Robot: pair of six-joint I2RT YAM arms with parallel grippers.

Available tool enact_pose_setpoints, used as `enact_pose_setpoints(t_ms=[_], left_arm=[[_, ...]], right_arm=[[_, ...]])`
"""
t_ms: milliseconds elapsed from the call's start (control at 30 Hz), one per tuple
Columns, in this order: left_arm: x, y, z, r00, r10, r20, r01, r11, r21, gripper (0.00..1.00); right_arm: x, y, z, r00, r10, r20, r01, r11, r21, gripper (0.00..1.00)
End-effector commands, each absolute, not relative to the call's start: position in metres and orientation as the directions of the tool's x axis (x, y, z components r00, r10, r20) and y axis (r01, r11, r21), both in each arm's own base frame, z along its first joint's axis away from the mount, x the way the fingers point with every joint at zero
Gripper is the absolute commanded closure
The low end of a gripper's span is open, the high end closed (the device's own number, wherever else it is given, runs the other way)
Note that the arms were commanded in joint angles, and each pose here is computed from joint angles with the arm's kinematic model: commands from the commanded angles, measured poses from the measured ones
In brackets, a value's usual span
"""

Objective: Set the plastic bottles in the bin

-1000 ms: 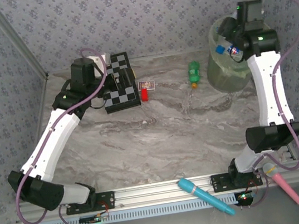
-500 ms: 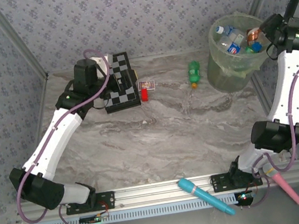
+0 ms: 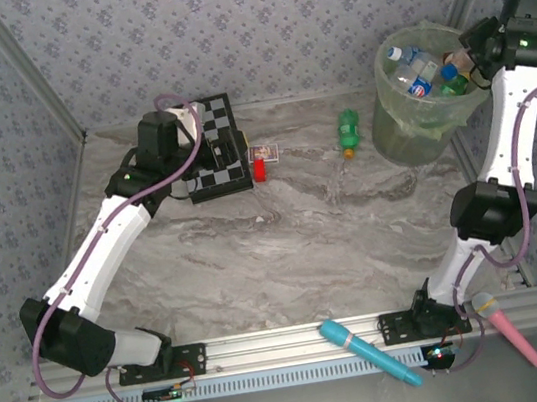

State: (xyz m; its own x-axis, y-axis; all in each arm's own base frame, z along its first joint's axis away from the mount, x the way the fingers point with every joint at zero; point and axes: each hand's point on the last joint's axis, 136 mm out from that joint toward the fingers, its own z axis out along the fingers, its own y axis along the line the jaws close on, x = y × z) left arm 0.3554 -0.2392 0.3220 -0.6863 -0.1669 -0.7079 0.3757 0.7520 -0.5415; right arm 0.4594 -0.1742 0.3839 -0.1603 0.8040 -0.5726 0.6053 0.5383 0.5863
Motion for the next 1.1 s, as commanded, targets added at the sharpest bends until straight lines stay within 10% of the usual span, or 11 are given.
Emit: enact_pose_setpoints(t_ms=[0, 233, 400, 1067], left_arm=[[0.351, -0.238, 0.34, -0.648, -0.182, -0.739, 0.405, 0.74, -0.537, 0.0], [0.354, -0.234, 0.339, -0.647, -0.191, -0.738, 0.392, 0.747, -0.537, 0.0], [0.355, -0.232, 0.338, -0.649, -0.193, -0.736, 0.386, 0.75, -0.537, 0.0], [0.351, -0.231, 0.333, -0.654, -0.2, -0.729, 0.384, 0.743, -0.548, 0.0]], right_arm=[[0.468, -0.173, 0.388, -0.124, 0.818, -0.562, 0.608, 0.51, 0.608, 0.43], [0.476, -0.177, 0.362, -0.152, 0.826, -0.543, 0.656, 0.495, 0.57, 0.41], [0.472, -0.178, 0.364, -0.174, 0.808, -0.563, 0.666, 0.517, 0.537, 0.02], [0.477, -0.164, 0.413, -0.264, 0.567, -0.78, 0.504, 0.771, 0.39, 0.0]])
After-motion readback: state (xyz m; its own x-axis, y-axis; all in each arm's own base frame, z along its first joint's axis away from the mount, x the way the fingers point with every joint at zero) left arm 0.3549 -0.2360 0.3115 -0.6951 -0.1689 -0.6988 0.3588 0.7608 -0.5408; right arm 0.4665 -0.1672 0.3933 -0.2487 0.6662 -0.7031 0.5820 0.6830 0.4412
